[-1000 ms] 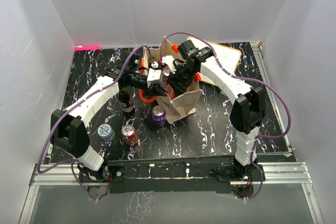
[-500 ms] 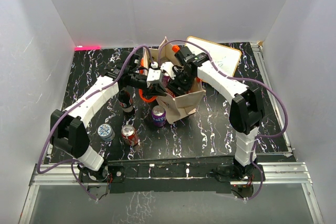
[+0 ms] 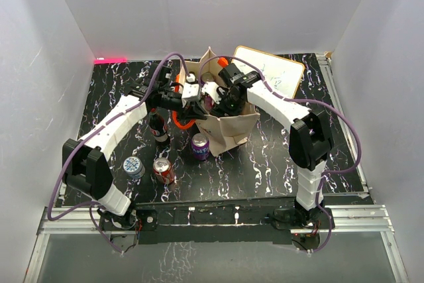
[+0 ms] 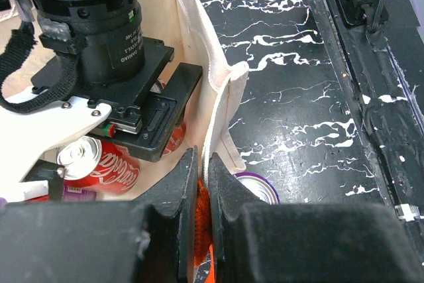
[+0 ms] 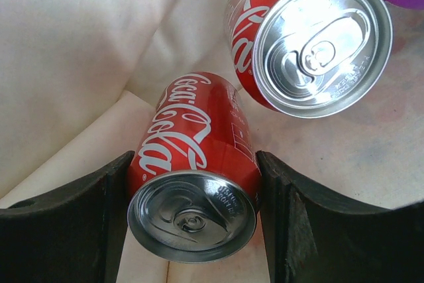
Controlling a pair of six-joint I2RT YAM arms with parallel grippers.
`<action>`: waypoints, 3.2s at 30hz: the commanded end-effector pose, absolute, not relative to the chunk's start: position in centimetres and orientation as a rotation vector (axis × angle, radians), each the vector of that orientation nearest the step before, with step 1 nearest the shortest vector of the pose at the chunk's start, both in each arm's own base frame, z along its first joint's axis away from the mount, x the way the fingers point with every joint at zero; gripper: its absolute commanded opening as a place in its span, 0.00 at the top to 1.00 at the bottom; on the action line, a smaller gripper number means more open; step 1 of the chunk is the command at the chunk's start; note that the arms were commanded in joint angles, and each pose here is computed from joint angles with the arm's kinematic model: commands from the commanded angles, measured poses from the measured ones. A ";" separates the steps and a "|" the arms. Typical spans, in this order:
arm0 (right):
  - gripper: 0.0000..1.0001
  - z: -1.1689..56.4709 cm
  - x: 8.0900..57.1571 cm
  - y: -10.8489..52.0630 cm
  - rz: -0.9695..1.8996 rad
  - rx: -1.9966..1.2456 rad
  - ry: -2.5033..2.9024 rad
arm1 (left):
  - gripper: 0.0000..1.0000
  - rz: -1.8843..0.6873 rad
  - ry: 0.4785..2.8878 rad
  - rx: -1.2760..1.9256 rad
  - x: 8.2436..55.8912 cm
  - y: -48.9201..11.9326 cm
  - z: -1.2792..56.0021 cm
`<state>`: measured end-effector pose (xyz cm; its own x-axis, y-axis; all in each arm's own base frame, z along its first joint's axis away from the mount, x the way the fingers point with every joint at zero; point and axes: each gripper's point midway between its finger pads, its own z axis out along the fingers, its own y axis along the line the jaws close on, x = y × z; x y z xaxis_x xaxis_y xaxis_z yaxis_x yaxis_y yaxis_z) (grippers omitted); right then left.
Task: Place the beverage into the canvas bag
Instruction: Place the drink in the canvas bag.
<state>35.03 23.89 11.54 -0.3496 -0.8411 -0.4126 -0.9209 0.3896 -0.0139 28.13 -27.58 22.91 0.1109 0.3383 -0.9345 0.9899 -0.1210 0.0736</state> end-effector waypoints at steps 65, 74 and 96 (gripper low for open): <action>0.09 17.1 35.7 22.3 0.342 -1.471 2.163 | 1.00 -1.044 1.224 1.598 29.1 -27.4 23.7; 0.08 21.6 37.1 23.6 0.375 -1.348 2.102 | 1.00 -1.037 1.212 1.594 29.4 -27.6 23.6; 0.08 30.8 41.3 25.4 0.391 -1.045 1.897 | 0.76 -1.017 1.224 1.502 31.7 -28.7 25.8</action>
<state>39.46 24.60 25.85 -0.3128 -0.5928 -0.7421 -0.8280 0.5531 -0.0927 30.37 -28.48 24.08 0.1409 0.2614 -0.9549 0.9868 -0.1151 0.1141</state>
